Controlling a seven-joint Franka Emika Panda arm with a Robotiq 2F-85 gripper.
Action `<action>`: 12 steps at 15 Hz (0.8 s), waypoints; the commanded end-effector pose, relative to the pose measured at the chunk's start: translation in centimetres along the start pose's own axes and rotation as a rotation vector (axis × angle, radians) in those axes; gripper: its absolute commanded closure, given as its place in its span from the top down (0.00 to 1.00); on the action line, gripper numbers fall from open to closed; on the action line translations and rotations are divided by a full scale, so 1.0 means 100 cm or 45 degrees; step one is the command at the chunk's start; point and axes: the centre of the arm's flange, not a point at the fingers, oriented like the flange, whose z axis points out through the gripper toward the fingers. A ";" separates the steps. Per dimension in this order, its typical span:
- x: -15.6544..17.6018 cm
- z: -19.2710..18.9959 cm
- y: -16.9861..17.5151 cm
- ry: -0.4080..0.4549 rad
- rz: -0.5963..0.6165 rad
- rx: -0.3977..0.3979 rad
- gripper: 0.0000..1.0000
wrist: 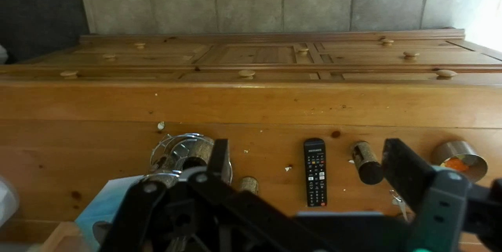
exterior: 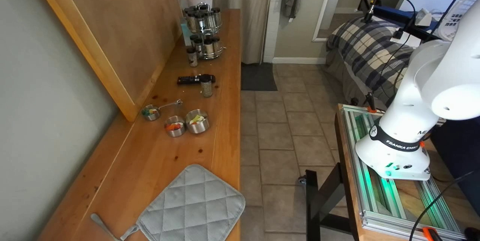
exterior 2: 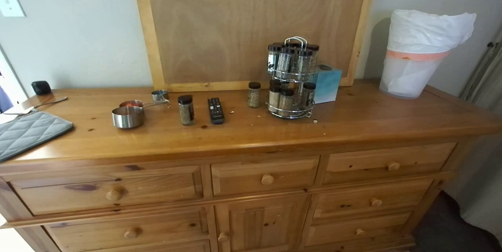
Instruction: Move the seasoning rack to the left, pick up the container on the left and put it on the bottom compartment of the seasoning rack
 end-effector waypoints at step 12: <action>0.131 0.047 0.133 0.064 -0.748 0.053 1.00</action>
